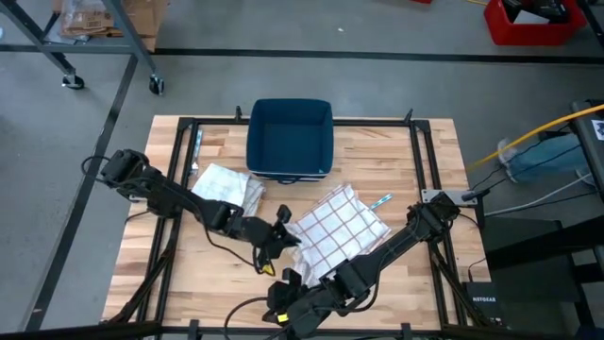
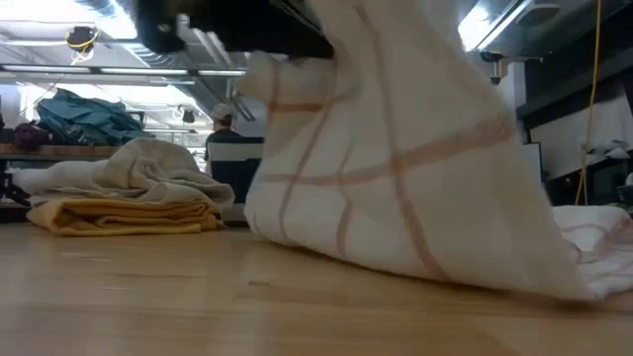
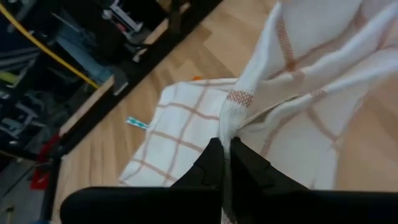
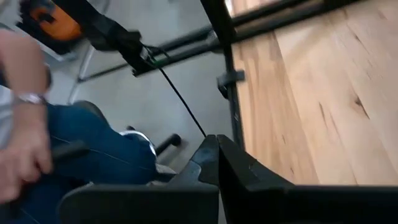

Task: Fold towel
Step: Fold the white patterned towel

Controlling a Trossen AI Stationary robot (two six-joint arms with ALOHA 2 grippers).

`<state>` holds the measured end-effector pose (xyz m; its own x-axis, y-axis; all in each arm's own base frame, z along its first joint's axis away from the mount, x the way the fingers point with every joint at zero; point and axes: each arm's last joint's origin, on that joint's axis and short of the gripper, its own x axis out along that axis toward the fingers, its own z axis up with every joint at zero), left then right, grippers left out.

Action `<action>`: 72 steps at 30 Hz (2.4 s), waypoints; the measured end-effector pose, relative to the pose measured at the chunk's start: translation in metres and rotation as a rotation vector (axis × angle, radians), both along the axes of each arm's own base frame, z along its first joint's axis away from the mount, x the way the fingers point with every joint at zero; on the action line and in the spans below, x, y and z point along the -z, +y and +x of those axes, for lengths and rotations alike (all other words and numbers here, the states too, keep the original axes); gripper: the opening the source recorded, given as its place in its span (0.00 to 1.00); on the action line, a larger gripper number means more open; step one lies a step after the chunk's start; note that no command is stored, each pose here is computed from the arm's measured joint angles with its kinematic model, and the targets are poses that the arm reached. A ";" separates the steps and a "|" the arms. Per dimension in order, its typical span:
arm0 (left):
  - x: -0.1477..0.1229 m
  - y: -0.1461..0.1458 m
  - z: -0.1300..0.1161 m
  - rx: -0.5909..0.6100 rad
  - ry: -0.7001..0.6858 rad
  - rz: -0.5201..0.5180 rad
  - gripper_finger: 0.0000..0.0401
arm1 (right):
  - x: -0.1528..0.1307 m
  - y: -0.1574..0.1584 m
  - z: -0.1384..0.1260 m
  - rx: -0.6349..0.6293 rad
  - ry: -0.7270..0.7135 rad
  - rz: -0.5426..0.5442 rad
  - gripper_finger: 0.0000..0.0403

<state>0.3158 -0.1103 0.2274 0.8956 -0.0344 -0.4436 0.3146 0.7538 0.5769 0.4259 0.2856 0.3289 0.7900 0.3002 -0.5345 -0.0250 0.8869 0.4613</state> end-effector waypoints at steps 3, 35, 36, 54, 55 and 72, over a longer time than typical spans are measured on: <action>0.005 0.006 0.008 -0.005 -0.013 -0.010 0.00 | -0.008 -0.001 -0.001 0.002 -0.038 0.015 0.00; 0.064 0.069 0.070 -0.172 -0.265 -0.037 0.30 | -0.015 -0.001 0.000 0.012 -0.088 0.042 0.00; 0.062 0.070 0.069 -0.191 -0.274 -0.028 0.32 | -0.015 -0.001 0.000 0.012 -0.088 0.042 0.00; 0.044 0.021 0.031 -0.132 0.030 -0.056 0.31 | -0.014 -0.001 0.000 0.010 -0.079 0.036 0.00; 0.047 0.018 0.028 -0.098 0.081 -0.063 0.30 | -0.014 -0.001 0.000 0.010 -0.080 0.036 0.00; 0.080 -0.017 -0.019 -0.004 0.570 -0.032 0.21 | 0.015 -0.020 -0.006 0.207 0.217 -0.002 0.02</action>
<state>0.2964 -0.1277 0.1473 0.5148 -0.0532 -0.8556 0.5670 0.7698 0.2932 0.4201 0.2656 0.3140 0.7018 0.1434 -0.6978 0.2551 0.8640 0.4341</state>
